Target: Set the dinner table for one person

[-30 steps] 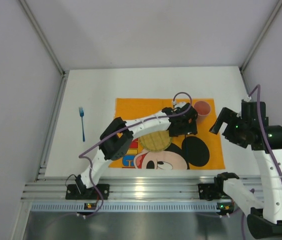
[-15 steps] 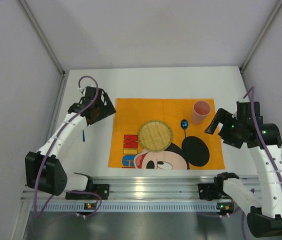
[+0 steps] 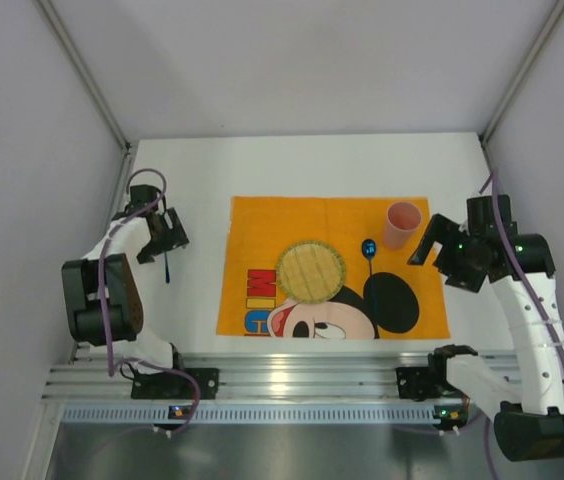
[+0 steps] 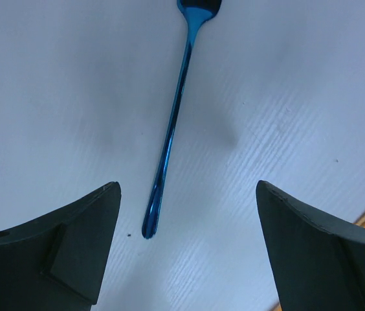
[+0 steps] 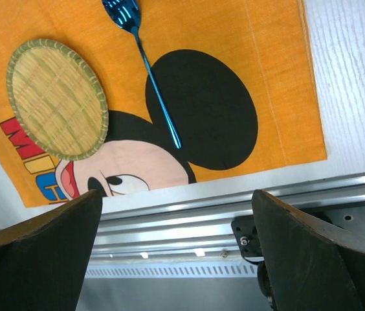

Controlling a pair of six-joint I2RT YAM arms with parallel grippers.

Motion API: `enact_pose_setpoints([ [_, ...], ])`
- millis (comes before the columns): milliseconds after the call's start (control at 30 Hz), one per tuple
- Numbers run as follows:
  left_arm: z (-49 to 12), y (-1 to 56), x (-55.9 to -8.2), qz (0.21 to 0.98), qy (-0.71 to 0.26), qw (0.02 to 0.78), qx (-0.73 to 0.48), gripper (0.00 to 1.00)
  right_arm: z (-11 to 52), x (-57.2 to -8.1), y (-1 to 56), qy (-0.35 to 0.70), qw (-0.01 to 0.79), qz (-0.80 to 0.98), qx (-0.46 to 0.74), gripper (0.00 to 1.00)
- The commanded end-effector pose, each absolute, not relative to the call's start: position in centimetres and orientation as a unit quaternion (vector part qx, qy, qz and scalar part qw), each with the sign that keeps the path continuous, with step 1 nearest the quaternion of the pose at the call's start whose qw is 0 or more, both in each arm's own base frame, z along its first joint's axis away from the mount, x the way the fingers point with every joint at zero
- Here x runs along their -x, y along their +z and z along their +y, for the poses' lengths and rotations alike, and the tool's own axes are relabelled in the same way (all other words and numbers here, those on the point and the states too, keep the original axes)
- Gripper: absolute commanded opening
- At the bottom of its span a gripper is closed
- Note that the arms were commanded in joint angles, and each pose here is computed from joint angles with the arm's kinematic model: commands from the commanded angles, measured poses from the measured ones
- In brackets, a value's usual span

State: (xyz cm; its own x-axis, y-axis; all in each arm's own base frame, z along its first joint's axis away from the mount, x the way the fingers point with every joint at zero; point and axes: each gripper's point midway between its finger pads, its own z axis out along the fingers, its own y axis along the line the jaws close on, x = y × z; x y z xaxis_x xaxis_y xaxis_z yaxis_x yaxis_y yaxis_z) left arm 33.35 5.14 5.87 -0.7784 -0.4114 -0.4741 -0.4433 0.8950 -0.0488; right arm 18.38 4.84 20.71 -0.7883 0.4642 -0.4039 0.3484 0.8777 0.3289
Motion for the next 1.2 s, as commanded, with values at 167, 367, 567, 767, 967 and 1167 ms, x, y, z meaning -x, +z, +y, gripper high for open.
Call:
enact_pose_setpoints([
  [167,6.7,2.8,-38.8,0.943,0.020,0.239,0.233,0.77,3.7,-19.8,20.7,0.092,0.248,0.938,-0.223,1.00],
  [367,6.5,-0.3,-38.1,0.952,0.020,0.203,0.228,0.22,3.3,-20.6,20.6,0.077,0.244,0.939,-0.232,1.00],
  [567,6.0,-1.7,-37.3,0.959,0.012,0.179,0.221,0.00,3.3,-21.2,20.6,0.077,0.245,0.938,-0.234,1.00],
  [767,1.9,5.1,-40.0,0.949,-0.037,0.248,0.190,0.00,3.3,-21.7,21.1,0.083,0.259,0.934,-0.233,1.00],
  [967,-6.8,9.5,-39.4,0.954,-0.077,0.266,0.117,0.00,3.8,-21.4,20.6,0.096,0.262,0.933,-0.226,1.00],
  [1167,-12.9,8.6,-35.9,0.958,-0.095,0.256,0.090,0.00,4.0,-20.1,20.3,0.104,0.266,0.933,-0.219,1.00],
])
